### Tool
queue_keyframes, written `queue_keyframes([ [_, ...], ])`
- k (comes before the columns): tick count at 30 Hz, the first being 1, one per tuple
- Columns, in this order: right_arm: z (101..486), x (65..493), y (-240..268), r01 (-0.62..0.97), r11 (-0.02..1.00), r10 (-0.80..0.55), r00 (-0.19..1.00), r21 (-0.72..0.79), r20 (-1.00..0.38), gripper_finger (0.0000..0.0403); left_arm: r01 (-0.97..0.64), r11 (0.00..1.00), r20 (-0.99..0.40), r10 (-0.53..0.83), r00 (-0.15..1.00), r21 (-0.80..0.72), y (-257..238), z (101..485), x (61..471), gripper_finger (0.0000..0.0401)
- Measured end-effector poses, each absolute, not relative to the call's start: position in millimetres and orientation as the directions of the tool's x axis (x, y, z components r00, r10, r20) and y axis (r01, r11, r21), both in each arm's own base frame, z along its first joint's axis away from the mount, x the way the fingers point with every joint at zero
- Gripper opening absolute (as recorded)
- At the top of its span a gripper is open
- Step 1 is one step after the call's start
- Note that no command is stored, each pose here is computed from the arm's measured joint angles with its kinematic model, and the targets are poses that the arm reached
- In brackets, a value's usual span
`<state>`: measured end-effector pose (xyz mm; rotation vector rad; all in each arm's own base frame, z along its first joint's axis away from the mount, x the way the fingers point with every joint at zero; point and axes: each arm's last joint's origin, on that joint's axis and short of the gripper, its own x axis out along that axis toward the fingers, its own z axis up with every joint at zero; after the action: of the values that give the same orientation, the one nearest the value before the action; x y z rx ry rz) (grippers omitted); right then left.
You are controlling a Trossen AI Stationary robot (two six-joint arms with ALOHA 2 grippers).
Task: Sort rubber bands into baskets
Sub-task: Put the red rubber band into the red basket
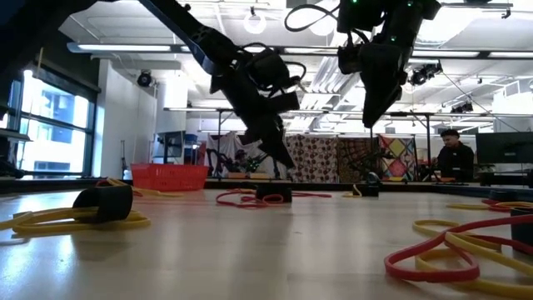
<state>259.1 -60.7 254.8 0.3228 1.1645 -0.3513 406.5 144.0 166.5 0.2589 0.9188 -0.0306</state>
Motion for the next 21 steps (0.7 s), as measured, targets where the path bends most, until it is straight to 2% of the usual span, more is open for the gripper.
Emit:
queue_keyframes([
  [11, 255, 260, -60, 0.424, 0.902, -0.085, 0.363, 0.083, -0.928, 0.011, 0.162, 0.95, -0.787, 0.119, 0.605, 0.268, 134, 145, 419, 0.0123],
  [21, 255, 261, -60, 0.423, 0.902, -0.086, 0.371, 0.086, -0.924, 0.011, 0.127, 0.947, -0.802, 0.173, 0.572, 0.294, 138, 122, 423, 0.0135],
])
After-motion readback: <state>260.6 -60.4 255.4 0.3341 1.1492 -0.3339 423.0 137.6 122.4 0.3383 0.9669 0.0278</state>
